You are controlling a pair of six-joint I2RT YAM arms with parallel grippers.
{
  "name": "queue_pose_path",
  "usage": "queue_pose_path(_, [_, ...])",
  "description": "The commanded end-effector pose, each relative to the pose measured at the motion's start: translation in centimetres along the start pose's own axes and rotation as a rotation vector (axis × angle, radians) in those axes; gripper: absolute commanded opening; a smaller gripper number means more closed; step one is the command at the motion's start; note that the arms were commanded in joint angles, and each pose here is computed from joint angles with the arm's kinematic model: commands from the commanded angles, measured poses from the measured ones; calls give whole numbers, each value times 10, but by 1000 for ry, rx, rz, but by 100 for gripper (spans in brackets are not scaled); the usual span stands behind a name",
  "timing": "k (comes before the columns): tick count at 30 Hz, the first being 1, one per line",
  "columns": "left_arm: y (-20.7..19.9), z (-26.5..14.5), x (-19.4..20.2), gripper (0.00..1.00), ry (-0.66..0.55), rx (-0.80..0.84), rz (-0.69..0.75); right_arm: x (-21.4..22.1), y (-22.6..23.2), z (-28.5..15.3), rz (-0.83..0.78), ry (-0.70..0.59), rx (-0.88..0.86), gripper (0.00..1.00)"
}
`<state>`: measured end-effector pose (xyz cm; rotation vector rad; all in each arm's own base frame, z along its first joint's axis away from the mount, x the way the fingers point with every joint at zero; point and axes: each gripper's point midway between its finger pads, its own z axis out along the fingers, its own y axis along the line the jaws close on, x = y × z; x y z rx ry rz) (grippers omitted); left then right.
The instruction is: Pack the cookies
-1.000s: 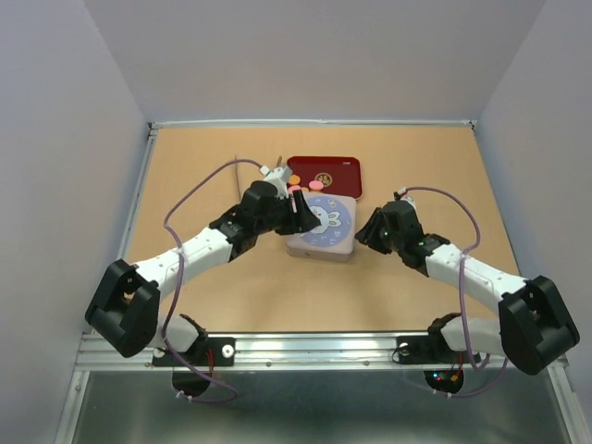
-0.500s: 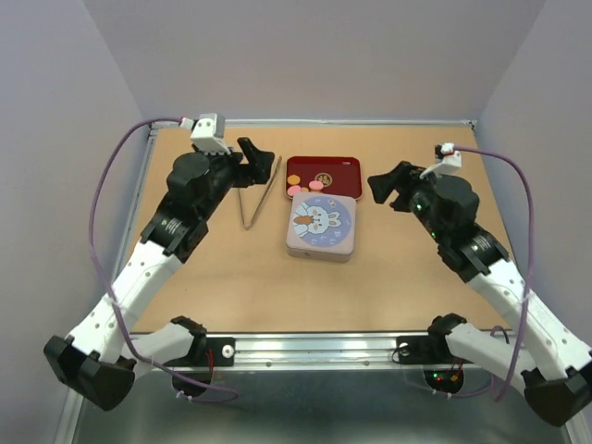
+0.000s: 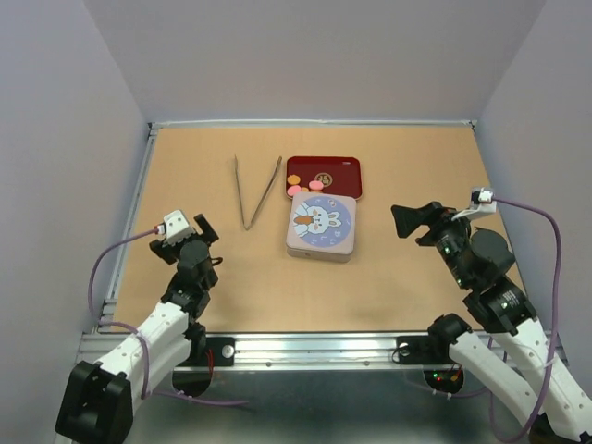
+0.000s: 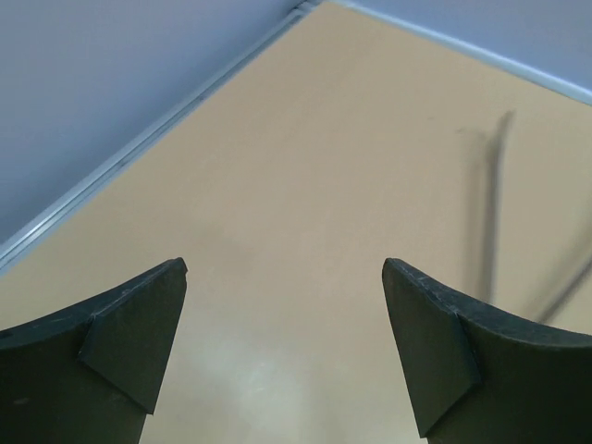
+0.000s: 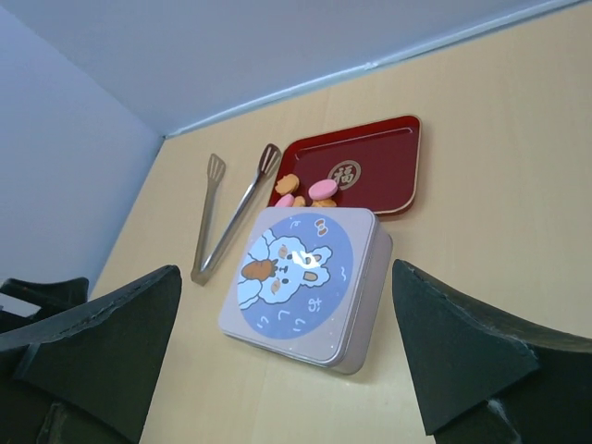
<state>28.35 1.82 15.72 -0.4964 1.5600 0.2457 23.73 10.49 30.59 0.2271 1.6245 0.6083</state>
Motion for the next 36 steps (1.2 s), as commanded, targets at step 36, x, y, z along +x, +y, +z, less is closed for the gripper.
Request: queue_pose_path(36, [-28,68,-22,99,-289,125,34,16,-2,4,20,54,10,100])
